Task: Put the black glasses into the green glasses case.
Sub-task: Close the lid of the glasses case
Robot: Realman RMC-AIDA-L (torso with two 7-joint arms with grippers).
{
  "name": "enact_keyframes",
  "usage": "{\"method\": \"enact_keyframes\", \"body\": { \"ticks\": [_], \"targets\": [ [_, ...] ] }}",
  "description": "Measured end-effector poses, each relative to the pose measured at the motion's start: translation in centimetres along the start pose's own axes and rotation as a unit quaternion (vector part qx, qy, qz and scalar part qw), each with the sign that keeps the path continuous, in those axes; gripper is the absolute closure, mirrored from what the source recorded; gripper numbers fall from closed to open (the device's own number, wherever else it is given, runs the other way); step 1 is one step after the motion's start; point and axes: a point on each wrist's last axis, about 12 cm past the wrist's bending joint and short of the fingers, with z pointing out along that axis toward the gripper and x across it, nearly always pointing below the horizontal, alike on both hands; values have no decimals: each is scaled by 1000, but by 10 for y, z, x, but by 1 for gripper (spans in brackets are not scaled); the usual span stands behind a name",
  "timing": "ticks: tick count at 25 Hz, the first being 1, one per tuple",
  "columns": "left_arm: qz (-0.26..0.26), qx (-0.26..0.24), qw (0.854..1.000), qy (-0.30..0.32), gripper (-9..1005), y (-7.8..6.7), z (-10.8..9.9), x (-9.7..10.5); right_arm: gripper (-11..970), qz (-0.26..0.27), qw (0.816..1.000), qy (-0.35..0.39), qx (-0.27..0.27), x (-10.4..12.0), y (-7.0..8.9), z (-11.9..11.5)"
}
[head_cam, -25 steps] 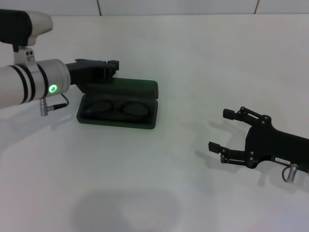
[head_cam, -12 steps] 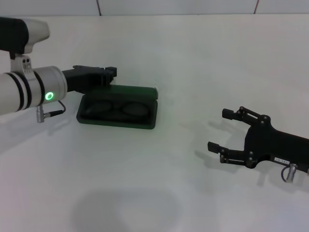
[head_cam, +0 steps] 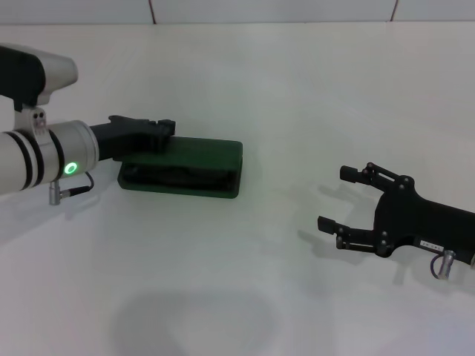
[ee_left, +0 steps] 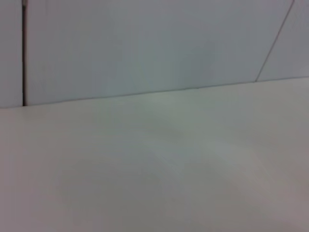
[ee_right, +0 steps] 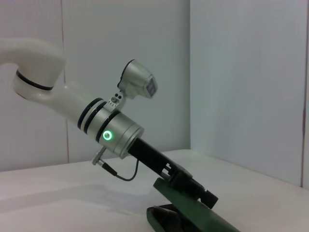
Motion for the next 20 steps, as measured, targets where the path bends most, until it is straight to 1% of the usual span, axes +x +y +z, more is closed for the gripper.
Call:
{"method": "enact_keyframes", "body": {
  "ticks": [9,14,20],
  "targets": [
    [16,9,1000,-24,971,-2,1,8,82,5,1000,0,0,0,0,0],
    [33,8,999,-38,970,-1,-1,11,82,6,1000,1,2,0,-1,0],
    [41,8,998,-52,969,-1,0,20,83,10,1000,2,5,0,-2,0]
  ]
}}
